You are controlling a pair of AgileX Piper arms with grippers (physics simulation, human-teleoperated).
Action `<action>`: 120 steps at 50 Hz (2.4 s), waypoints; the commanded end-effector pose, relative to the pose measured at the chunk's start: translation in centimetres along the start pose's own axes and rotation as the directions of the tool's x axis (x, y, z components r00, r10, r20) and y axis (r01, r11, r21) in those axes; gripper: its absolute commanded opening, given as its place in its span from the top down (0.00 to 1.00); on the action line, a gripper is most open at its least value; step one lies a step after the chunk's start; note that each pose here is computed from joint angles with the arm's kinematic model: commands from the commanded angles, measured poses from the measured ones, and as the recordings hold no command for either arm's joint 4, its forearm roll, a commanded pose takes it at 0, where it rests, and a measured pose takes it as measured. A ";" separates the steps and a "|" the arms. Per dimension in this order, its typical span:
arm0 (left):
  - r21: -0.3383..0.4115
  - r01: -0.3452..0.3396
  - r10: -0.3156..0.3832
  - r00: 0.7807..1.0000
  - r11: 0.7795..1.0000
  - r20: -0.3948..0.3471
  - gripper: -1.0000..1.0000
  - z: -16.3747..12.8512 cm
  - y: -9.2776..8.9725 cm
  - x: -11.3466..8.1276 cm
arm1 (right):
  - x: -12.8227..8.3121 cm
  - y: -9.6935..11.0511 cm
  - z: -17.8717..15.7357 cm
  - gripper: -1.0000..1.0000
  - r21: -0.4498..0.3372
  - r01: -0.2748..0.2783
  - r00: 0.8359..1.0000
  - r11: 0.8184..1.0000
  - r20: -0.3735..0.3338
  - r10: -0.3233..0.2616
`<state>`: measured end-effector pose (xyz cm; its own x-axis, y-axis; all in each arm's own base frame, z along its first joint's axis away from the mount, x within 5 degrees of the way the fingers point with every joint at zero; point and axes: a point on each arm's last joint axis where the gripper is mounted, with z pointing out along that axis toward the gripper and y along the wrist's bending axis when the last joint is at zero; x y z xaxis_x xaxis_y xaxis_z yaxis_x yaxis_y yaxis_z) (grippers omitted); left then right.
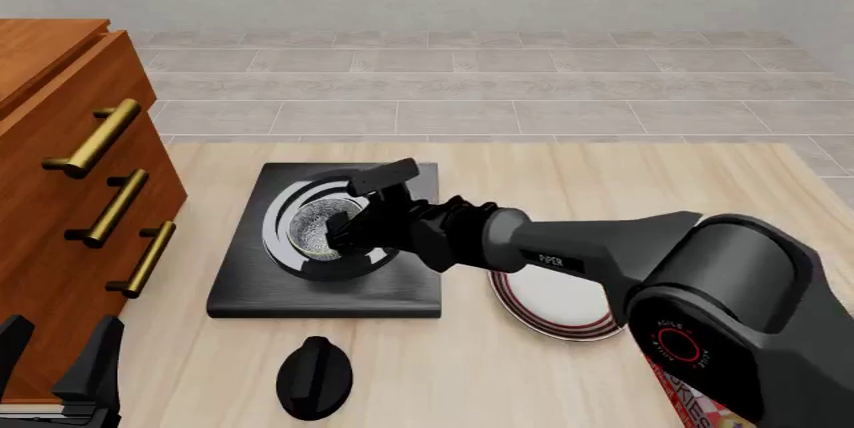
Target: Pick the akita bowl on the stove and place it on the plate.
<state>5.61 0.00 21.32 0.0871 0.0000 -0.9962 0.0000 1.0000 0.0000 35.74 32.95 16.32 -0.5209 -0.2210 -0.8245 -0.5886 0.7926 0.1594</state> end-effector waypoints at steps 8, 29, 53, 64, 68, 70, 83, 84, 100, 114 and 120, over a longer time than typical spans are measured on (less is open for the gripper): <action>0.000 0.000 0.000 1.000 1.000 0.000 0.00 0.0 0.0 0.0 | 2.3 -0.4 1.7 0.00 0.008 0.055 0.996 0.998 -0.068 -0.054; 0.000 0.000 0.000 1.000 1.000 0.000 0.00 0.0 0.0 0.0 | -0.3 0.2 -2.4 1.00 -0.008 0.089 0.995 0.996 0.054 -0.088; 0.000 0.000 0.000 1.000 1.000 0.000 0.00 0.0 0.0 0.0 | -2.5 -1.6 -7.9 1.00 0.015 0.027 0.987 1.000 0.161 -0.029; 0.000 0.000 0.000 1.000 1.000 0.000 0.00 0.0 0.0 0.0 | -1.8 -4.4 -10.6 1.00 0.065 -0.023 0.978 0.998 0.208 0.009; 0.000 0.000 0.000 1.000 1.000 0.000 0.00 0.0 0.0 0.0 | -1.3 -5.6 -11.7 1.00 0.092 -0.039 0.978 0.995 0.207 0.019; 0.000 0.000 0.000 1.000 1.000 0.000 0.00 0.0 0.0 0.0 | -1.3 -6.2 -11.9 1.00 0.104 -0.043 0.979 0.994 0.203 0.021; 0.000 0.000 0.000 1.000 1.000 0.000 0.00 0.0 0.0 0.0 | -1.2 -8.7 -15.5 1.00 0.175 -0.063 0.974 0.983 0.226 0.022; 0.000 0.000 0.000 1.000 1.000 0.000 0.00 0.0 0.0 0.0 | -1.1 -9.3 -15.8 1.00 0.188 -0.070 0.973 0.980 0.230 0.026; 0.000 0.000 0.000 1.000 1.000 0.000 0.00 0.0 0.0 0.0 | 0.6 -13.3 -20.3 1.00 0.310 -0.127 0.966 0.942 0.253 0.046; 0.000 0.000 0.000 1.000 1.000 0.000 0.00 0.0 0.0 0.0 | 2.8 -15.9 -21.8 1.00 0.391 -0.160 0.971 0.907 0.228 0.073; 0.000 0.000 0.000 1.000 1.000 0.000 0.00 0.0 0.0 0.0 | 4.3 -16.5 -21.9 1.00 0.413 -0.159 0.975 0.897 0.207 0.078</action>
<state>5.61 0.00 21.32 0.0871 0.0000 -0.9962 0.0000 1.0000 0.0000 30.27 8.48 23.20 -0.4056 -0.0533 -0.9125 -0.2483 0.9672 0.0539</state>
